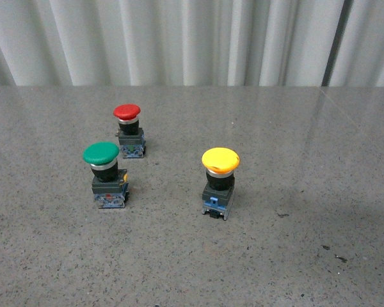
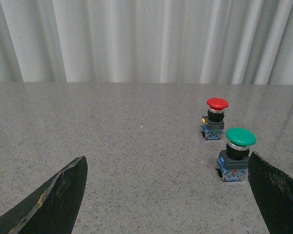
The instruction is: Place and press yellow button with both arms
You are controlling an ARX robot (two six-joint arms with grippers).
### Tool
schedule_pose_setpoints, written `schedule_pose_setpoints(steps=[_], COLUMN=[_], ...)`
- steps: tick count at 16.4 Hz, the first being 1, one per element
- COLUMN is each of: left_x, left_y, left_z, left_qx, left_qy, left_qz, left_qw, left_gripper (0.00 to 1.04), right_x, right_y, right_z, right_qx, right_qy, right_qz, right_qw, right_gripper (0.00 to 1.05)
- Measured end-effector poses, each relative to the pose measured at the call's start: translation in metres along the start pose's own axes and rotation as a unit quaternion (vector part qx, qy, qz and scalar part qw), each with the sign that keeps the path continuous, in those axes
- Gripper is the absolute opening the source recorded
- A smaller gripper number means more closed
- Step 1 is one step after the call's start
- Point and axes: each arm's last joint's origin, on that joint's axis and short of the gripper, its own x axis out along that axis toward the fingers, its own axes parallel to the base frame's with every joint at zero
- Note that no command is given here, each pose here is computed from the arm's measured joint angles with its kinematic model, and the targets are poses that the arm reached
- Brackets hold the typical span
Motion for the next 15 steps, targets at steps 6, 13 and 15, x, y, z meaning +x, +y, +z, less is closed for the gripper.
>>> schedule_pose_setpoints(steps=[6, 13, 15], left_x=[0.000, 0.000, 0.000], left_y=[0.000, 0.000, 0.000], left_z=[0.000, 0.000, 0.000], left_qx=[0.000, 0.000, 0.000], left_qy=[0.000, 0.000, 0.000], left_qz=[0.000, 0.000, 0.000], left_qw=[1.000, 1.000, 1.000], left_gripper=[0.98, 0.98, 0.98], right_x=[-0.126, -0.143, -0.150], right_y=[-0.041, -0.053, -0.057], right_z=[-0.030, -0.050, -0.050], right_qx=[-0.099, -0.105, -0.109], right_qy=[0.004, 0.000, -0.017], right_qz=[-0.262, -0.249, -0.259], right_qw=[0.960, 0.963, 0.960], right_gripper=[0.02, 0.02, 0.02])
